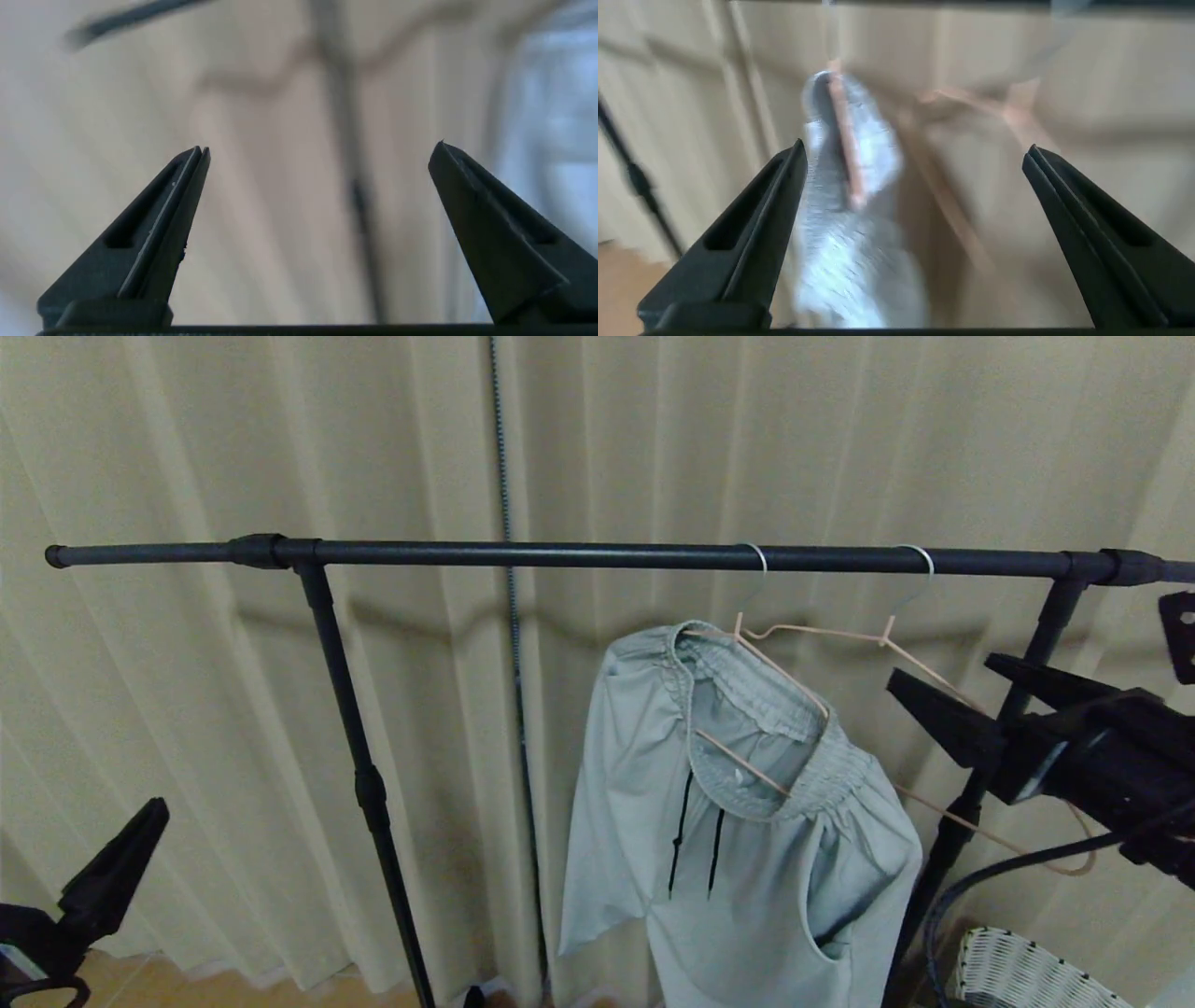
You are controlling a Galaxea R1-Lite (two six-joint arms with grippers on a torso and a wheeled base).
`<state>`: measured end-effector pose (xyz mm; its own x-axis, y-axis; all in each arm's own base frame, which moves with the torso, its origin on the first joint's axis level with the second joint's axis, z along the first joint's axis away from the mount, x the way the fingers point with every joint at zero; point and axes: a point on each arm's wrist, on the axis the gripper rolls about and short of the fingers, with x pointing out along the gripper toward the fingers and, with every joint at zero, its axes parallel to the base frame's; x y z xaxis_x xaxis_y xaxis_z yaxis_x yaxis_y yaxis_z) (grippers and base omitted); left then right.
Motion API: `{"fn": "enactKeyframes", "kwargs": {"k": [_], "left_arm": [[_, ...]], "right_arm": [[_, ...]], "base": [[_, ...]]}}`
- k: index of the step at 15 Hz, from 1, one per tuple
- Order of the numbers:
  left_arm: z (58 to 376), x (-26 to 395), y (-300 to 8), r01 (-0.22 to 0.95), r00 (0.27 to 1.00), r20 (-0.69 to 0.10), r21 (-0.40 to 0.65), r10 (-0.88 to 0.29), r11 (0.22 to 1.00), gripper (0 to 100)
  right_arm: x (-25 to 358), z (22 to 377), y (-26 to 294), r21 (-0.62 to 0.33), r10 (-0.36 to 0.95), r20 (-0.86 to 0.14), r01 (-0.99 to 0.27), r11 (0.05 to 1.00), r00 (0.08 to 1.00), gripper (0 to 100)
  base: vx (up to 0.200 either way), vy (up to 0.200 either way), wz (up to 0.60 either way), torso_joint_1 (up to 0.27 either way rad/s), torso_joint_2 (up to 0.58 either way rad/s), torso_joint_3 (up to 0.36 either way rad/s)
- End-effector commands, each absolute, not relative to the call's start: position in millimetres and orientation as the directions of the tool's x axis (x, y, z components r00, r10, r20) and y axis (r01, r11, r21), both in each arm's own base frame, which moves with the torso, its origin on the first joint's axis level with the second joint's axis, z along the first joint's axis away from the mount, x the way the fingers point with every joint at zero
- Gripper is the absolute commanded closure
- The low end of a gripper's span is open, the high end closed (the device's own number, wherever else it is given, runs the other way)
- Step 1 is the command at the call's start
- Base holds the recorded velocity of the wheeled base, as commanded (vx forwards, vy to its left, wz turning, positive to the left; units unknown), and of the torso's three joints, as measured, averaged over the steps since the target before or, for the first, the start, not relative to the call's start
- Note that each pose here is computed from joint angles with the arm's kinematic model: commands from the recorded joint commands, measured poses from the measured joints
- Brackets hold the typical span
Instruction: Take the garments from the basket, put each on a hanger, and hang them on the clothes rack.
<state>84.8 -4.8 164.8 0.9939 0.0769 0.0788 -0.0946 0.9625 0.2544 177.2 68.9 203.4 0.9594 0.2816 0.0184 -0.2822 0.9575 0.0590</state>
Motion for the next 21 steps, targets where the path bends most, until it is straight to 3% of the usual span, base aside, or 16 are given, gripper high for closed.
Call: {"fn": "enactKeyframes", "kwargs": {"k": [1, 3, 5, 6, 8, 11, 13, 15, 16, 18, 21], "left_arm": [[155.7, 63.0, 5.2, -0.214, 0.976, 0.092, 0.186, 0.2, 0.959, 0], [143.8, 43.2, 5.0, -0.209, 0.978, 0.059, 0.181, 0.201, 0.961, 0], [119.5, 17.5, 3.6, -0.15, 0.986, -0.05, 0.187, 0.162, 0.971, 0], [114.6, 12.3, 3.1, -0.127, 0.988, -0.061, 0.176, 0.139, 0.976, 0], [94.8, -8.2, 1.4, -0.059, 0.995, -0.067, 0.16, 0.07, 0.985, 0], [78.5, -23.8, 1.2, -0.068, 0.997, -0.023, 0.137, 0.072, 0.988, 0], [78.4, -23.9, 1.2, -0.067, 0.997, -0.021, 0.127, 0.071, 0.99, 0], [77.3, -23.6, 1.2, -0.067, 0.997, -0.024, 0.109, 0.071, 0.992, 0], [77.0, -23.1, 1.3, -0.074, 0.997, -0.017, 0.081, 0.075, 0.994, 0], [77.3, -22.5, 1.2, -0.075, 0.997, -0.002, 0.066, 0.075, 0.995, 0], [77.1, -22.5, 0.8, -0.052, 0.999, -0.003, 0.071, 0.052, 0.996, 0]], "right_arm": [[138.9, 206.8, 37.1, 0.028, 0.187, 0.026, -0.188, 0.982, 0.982, 0], [109.0, 201.0, 23.7, -0.027, 0.143, -0.069, -0.145, 0.989, 0.987, 0], [65.7, 188.0, 12.6, -0.043, 0.123, -0.161, -0.131, 0.99, 0.979, 0], [57.0, 182.7, 10.1, -0.045, 0.111, -0.191, -0.121, 0.992, 0.975, 0], [21.2, 159.5, -0.4, -0.074, -0.016, -0.294, -0.006, 0.997, 0.956, 0], [-18.9, 130.3, -5.8, -0.088, -0.182, -0.27, 0.164, 0.983, 0.946, 0], [-38.6, 107.6, -1.5, -0.1, -0.319, -0.311, 0.303, 0.948, 0.895, 0], [-43.1, 100.3, -0.1, -0.091, -0.323, -0.297, 0.31, 0.946, 0.898, 0], [-34.3, 97.1, -0.4, -0.016, -0.277, -0.236, 0.281, 0.959, 0.931, 0], [-21.4, 89.4, 1.1, 0.029, -0.107, -0.11, 0.11, 0.993, 0.988, 0], [-19.9, 79.3, 0.7, 0.005, 0.017, -0.008, -0.017, 1.0, 1.0, 0]], "base": [[0.0, 0.0, 0.0, 0.0, 0.0, 0.0], [0.0, 0.0, 0.0, 0.0, 0.0, 0.0], [0.0, 0.0, 0.0, 0.0, 0.0, 0.0], [0.0, 0.0, 0.0, 0.0, 0.0, 0.0], [0.0, 0.0, 0.0, 0.0, 0.0, 0.0], [0.0, 0.0, 0.0, 0.0, 0.0, 0.0], [0.0, 0.0, 0.0, 0.0, 0.0, 0.0], [0.0, 0.0, 0.0, 0.0, 0.0, 0.0], [0.0, 0.0, 0.0, 0.0, 0.0, 0.0], [0.0, 0.0, 0.0, 0.0, 0.0, 0.0], [0.0, 0.0, 0.0, 0.0, 0.0, 0.0]]}}
